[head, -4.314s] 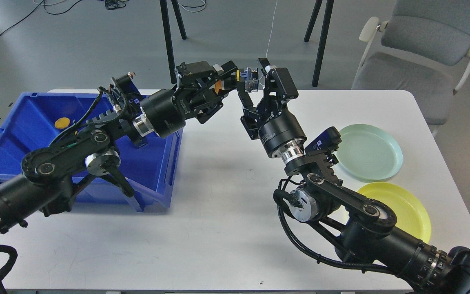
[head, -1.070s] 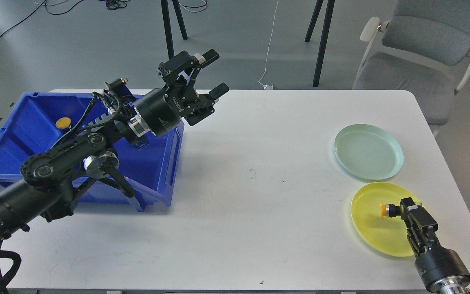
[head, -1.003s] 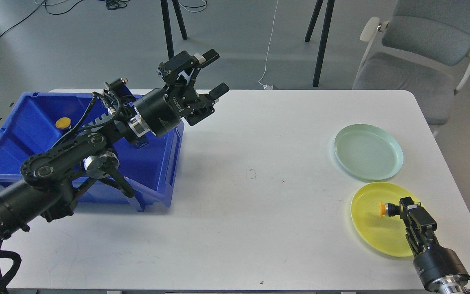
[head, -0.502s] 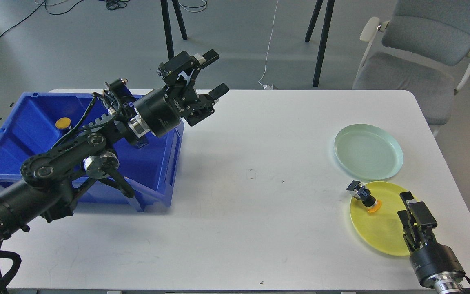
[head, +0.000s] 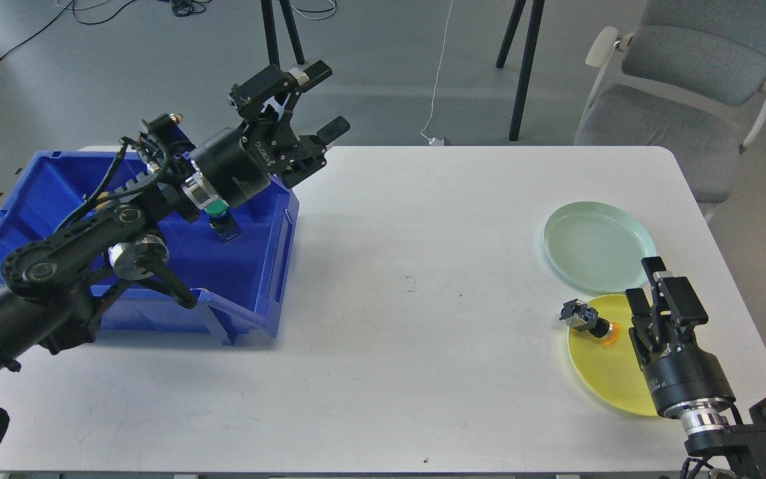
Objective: Pass button and place on color plate
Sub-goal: 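Reach the left gripper into the bin and grasp a green-topped button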
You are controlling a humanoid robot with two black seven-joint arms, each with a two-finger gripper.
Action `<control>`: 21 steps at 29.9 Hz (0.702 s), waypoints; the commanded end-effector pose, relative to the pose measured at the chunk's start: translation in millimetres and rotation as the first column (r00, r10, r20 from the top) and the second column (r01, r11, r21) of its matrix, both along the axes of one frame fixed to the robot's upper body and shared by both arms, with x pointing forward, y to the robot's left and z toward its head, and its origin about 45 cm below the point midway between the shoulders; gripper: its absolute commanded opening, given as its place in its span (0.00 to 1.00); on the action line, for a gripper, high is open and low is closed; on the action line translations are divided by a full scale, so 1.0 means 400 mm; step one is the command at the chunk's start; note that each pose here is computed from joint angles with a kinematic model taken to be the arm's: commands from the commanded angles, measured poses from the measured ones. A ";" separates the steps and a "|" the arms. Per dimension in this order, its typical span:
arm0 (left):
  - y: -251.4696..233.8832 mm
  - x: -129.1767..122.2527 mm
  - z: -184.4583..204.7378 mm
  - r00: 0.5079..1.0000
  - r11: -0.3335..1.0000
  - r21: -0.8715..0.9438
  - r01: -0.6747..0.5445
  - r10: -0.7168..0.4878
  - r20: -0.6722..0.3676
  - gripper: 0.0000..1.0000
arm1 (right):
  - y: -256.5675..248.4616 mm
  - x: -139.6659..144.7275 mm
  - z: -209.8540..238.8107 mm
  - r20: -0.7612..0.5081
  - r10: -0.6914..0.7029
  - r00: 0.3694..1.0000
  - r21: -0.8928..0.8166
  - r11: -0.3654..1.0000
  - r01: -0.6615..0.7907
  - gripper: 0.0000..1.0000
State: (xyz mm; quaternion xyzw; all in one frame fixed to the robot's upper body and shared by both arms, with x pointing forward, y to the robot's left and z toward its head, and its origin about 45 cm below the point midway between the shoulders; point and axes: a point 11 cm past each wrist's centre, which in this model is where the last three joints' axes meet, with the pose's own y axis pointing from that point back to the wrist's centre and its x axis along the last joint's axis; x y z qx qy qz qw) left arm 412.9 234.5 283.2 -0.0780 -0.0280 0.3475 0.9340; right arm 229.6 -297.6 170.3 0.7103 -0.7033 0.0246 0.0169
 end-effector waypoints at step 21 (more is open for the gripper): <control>0.578 -0.062 -0.069 0.994 0.003 1.000 0.015 -0.111 -0.015 0.95 | 0.022 0.061 0.028 0.000 -0.037 0.999 0.165 0.986 0.036 0.99</control>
